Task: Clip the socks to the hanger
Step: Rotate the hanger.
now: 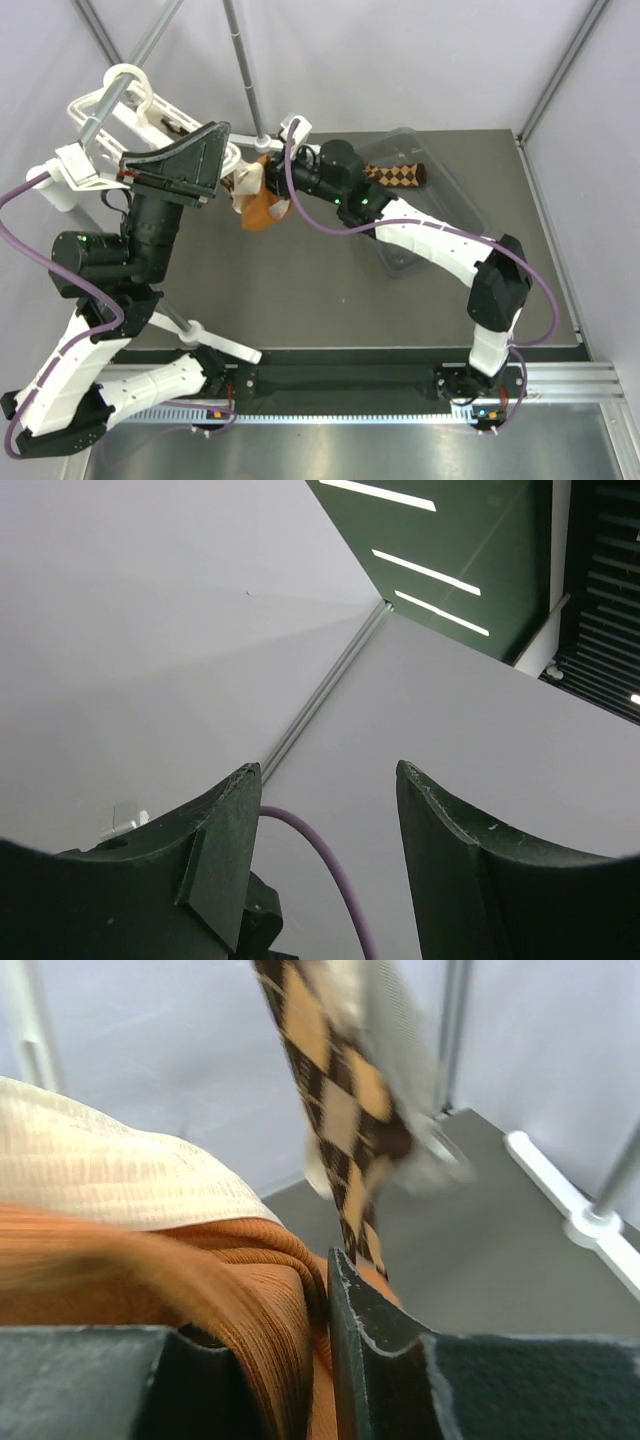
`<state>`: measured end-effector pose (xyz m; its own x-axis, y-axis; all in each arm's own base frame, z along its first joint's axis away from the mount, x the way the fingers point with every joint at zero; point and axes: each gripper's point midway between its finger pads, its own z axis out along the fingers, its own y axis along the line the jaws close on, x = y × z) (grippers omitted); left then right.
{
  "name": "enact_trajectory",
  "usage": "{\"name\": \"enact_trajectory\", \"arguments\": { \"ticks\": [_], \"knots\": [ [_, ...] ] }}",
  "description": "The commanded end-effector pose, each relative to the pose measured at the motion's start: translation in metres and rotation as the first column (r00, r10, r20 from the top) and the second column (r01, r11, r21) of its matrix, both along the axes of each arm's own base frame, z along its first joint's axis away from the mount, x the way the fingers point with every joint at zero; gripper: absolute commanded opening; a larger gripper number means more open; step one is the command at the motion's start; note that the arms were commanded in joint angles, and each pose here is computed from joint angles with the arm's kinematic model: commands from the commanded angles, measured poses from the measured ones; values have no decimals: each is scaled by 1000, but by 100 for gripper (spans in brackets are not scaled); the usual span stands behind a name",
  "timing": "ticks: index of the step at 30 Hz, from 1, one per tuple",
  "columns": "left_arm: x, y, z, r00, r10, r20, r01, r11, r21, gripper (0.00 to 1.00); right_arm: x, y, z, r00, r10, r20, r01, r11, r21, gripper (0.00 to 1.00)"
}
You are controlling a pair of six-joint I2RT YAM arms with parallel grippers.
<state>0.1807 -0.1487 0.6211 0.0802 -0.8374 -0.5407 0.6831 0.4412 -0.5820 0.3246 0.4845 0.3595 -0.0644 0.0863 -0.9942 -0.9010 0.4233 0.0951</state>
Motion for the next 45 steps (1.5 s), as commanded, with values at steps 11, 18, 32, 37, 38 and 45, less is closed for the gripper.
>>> {"name": "enact_trajectory", "arguments": {
  "ticks": [11,18,32,37,38,45],
  "knots": [
    [4,-3,-8,1000,18,-22,-17,999,48,61,78,-51,28,991,-123,44,124,992,-21,41],
    [15,-7,-15,997,65,-37,-61,993,98,61,73,-72,25,986,-164,0,164,983,-83,84],
    [29,-18,-25,994,89,-57,-80,986,144,60,-35,-129,88,977,-171,126,169,985,29,100],
    [32,-17,-30,992,108,-62,-98,984,150,60,-89,-101,106,978,25,205,-51,991,124,96],
    [33,-16,-31,991,114,-65,-103,983,150,60,-98,-96,109,975,52,214,-83,986,141,95],
    [35,-18,-31,991,112,-71,-101,984,145,61,-144,-61,140,942,161,296,-237,941,242,86]
  ]
}}
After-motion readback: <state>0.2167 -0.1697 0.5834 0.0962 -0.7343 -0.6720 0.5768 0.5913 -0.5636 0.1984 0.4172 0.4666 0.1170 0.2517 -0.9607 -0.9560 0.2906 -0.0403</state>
